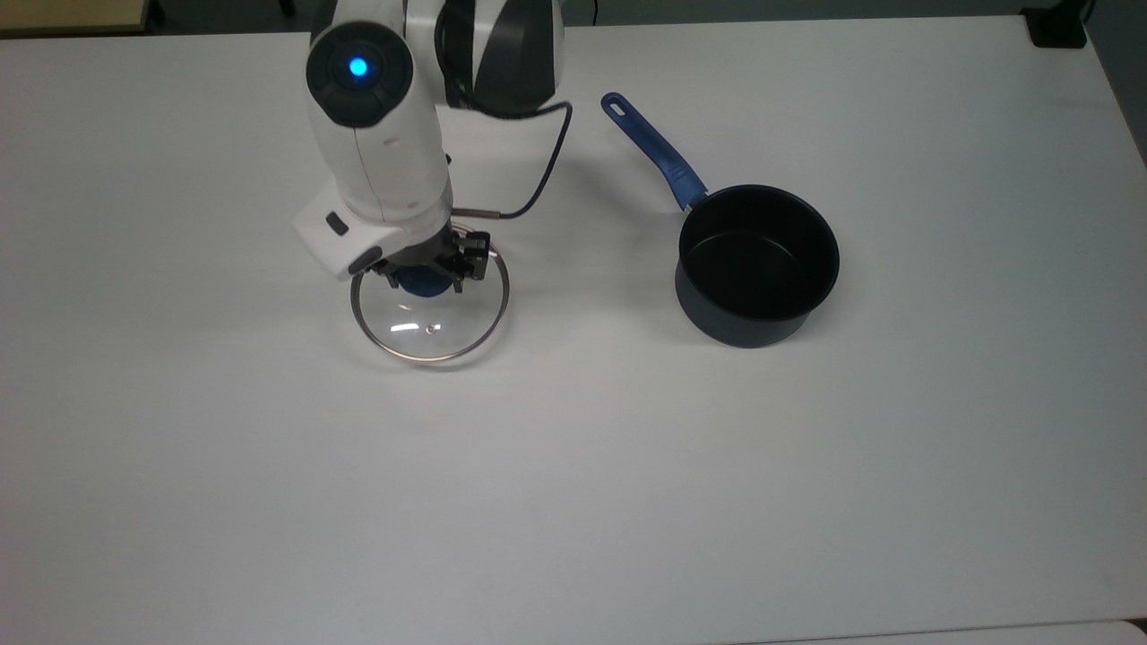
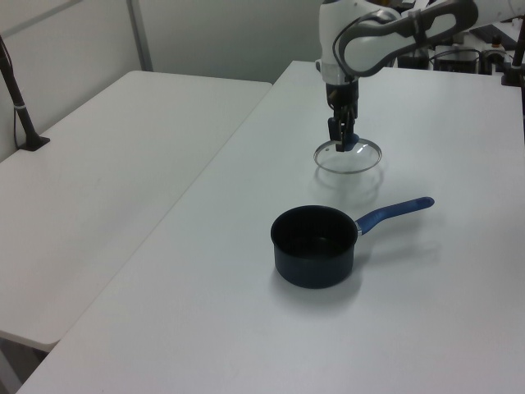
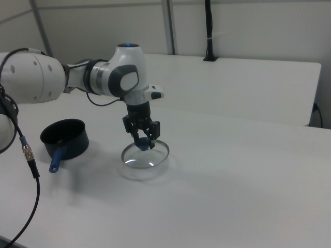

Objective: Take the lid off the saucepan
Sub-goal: 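Lower the held lid flat onto the table beside the saucepan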

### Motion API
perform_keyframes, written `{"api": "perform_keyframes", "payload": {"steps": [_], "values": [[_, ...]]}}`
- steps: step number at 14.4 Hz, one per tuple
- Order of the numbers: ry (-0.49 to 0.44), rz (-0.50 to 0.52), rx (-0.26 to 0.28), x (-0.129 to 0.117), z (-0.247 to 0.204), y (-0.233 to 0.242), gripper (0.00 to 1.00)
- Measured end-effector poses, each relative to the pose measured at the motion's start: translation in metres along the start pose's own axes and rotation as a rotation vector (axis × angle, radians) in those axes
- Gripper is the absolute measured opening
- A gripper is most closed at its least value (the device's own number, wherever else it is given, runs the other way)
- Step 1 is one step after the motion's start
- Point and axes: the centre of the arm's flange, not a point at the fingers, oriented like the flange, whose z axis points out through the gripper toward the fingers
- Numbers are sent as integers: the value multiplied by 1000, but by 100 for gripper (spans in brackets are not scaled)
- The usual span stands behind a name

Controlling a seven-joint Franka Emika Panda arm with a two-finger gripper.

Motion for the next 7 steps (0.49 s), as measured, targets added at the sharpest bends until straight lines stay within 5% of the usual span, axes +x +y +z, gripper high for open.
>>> {"api": "perform_keyframes", "payload": {"steps": [7], "values": [[-18,-2,-9,9,36,-1,67]]}}
